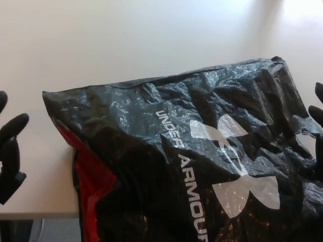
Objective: A plastic bag is kept in the middle of the desk and the robot uses both its hands to grab the bag from the left and right and brings its hands close together to compress the bag
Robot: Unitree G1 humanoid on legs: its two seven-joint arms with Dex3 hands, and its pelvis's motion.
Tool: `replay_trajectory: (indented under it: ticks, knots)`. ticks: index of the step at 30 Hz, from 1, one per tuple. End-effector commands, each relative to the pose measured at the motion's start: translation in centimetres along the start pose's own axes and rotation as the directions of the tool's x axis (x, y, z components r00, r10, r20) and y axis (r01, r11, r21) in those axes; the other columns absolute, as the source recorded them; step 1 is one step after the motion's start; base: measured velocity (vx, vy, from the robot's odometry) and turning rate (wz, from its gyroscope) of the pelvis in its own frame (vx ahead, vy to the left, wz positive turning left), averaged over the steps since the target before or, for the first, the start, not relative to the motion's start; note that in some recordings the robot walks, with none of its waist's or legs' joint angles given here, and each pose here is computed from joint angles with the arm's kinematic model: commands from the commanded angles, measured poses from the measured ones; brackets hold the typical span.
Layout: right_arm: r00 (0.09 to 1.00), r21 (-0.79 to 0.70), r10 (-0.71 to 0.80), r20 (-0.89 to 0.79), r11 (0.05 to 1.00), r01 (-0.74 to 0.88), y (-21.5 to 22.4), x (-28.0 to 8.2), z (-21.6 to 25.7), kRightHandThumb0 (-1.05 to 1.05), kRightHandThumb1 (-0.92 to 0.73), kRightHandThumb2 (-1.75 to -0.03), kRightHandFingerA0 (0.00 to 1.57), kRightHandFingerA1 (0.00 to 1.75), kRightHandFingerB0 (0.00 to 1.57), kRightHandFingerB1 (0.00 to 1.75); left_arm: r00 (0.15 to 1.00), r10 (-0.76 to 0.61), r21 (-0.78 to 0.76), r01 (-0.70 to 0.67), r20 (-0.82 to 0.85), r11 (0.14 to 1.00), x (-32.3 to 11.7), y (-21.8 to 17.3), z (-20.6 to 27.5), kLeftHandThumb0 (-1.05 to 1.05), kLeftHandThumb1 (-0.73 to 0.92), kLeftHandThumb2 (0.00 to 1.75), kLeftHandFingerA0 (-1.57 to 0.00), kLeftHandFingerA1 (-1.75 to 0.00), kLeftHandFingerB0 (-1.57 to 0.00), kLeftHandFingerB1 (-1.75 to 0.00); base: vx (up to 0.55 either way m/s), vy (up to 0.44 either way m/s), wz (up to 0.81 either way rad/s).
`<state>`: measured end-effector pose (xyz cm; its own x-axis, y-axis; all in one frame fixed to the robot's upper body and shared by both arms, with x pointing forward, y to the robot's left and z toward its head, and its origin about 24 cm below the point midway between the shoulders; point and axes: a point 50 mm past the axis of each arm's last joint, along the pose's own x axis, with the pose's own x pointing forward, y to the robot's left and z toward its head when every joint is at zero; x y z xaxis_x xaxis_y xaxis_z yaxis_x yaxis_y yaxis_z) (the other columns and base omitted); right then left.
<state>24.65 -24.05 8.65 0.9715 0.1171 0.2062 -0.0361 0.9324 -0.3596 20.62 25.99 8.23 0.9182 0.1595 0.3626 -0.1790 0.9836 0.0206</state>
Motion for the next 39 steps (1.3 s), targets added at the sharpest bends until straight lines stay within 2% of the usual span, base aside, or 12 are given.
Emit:
replay_trajectory:
  ticks: [1,2,12,15,17,20,21,23,26,37,38,39]
  knots:
    - [0.999,0.006,-0.018,0.045,1.000,0.018,-0.9,0.0,1.0,-0.89,-0.81,-1.17,0.07,0.34,0.06,0.13,1.000,-0.006,0.019,0.006,0.005,1.000,0.2,0.5,0.6,-0.72,0.74,1.00,-0.19,-0.46,-0.14,-0.41,0.00,0.000,0.00]
    - [0.998,0.002,-0.023,0.060,1.000,0.023,-1.1,-0.4,1.3,-0.89,-0.81,-1.17,0.07,0.33,0.06,0.12,1.000,-0.010,0.022,0.010,0.009,1.000,-0.1,0.4,0.7,-0.71,0.92,0.70,-0.25,-0.34,-0.17,-0.27,0.00,0.000,0.00]
    - [0.976,-0.091,0.034,0.214,0.996,-0.015,-0.8,-7.4,3.9,-0.89,-0.78,-1.14,0.01,0.16,0.00,0.09,0.992,-0.117,0.116,0.111,0.044,0.987,-6.1,0.9,2.9,-0.73,0.91,0.68,-0.25,-0.33,-0.19,-0.27,0.00,0.000,0.00]
    - [0.965,-0.171,0.019,0.263,0.985,0.027,-0.9,-10.4,4.3,-0.89,-0.76,-1.10,0.03,0.16,0.00,0.08,0.991,-0.127,0.135,0.121,0.037,0.983,-9.1,1.7,3.2,-0.74,0.89,0.67,-0.27,-0.31,-0.22,-0.28,0.00,0.000,0.00]
    - [0.951,-0.284,-0.015,0.308,0.953,0.107,-0.9,-12.4,4.4,-1.01,-0.80,-1.07,0.00,0.06,0.00,0.00,0.990,-0.136,0.131,0.129,0.048,0.983,-9.9,1.8,3.1,-0.69,0.88,0.67,-0.27,-0.32,-0.23,-0.28,0.00,0.000,0.00]
    - [0.932,-0.321,-0.016,0.361,0.937,0.140,-0.4,-14.4,4.6,-1.00,-0.75,-1.02,0.00,0.08,0.00,0.00,0.986,-0.152,0.163,0.140,0.063,0.977,-10.4,1.9,2.9,-0.66,0.87,0.66,-0.30,-0.34,-0.26,-0.31,0.00,0.000,0.00]
    - [0.933,-0.323,-0.018,0.359,0.936,0.142,0.0,-15.3,4.4,-0.88,-0.71,-1.06,0.07,0.29,0.00,0.13,0.987,-0.149,0.170,0.137,0.059,0.976,-10.8,2.0,2.8,-0.67,0.85,0.65,-0.33,-0.35,-0.31,-0.33,0.00,0.000,0.00]
    - [0.954,-0.334,-0.023,0.298,0.934,0.127,0.8,-17.0,3.6,-0.85,-0.70,-1.08,0.12,0.35,0.00,0.18,0.991,-0.133,0.178,0.128,0.014,0.976,-11.9,2.3,2.5,-0.69,0.86,0.66,-0.33,-0.34,-0.31,-0.32,0.00,0.000,0.00]
    - [0.992,-0.311,0.012,0.128,0.950,0.029,1.8,-19.2,2.3,-0.83,-0.75,-1.09,0.04,0.37,0.04,0.28,0.993,-0.122,0.178,0.120,-0.003,0.977,-13.6,3.1,2.6,-0.67,0.87,0.66,-0.29,-0.35,-0.29,-0.33,0.00,0.000,0.00]
    - [0.994,-0.307,-0.016,0.106,0.950,0.048,0.7,-17.7,1.1,-0.77,-0.72,-1.06,0.04,0.34,0.00,0.24,0.996,-0.074,0.169,0.081,-0.048,0.982,-15.1,2.6,1.3,-0.65,0.88,0.67,-0.28,-0.32,-0.30,-0.31,0.00,0.000,0.00]
    - [0.994,-0.303,-0.026,0.107,0.951,0.057,0.6,-17.7,0.9,-0.85,-0.73,-1.00,0.04,0.25,0.00,0.09,0.997,-0.054,0.152,0.063,-0.061,0.986,-15.2,2.3,1.0,-0.67,0.86,0.66,-0.29,-0.33,-0.31,-0.32,0.00,0.000,0.00]
    - [0.994,-0.294,-0.029,0.109,0.954,0.060,0.7,-17.8,0.8,-0.82,-0.67,-0.95,0.00,0.22,0.00,0.09,0.997,-0.052,0.164,0.060,-0.058,0.985,-15.3,2.2,0.9,-0.65,0.89,0.67,-0.27,-0.34,-0.27,-0.32,0.00,0.000,0.00]
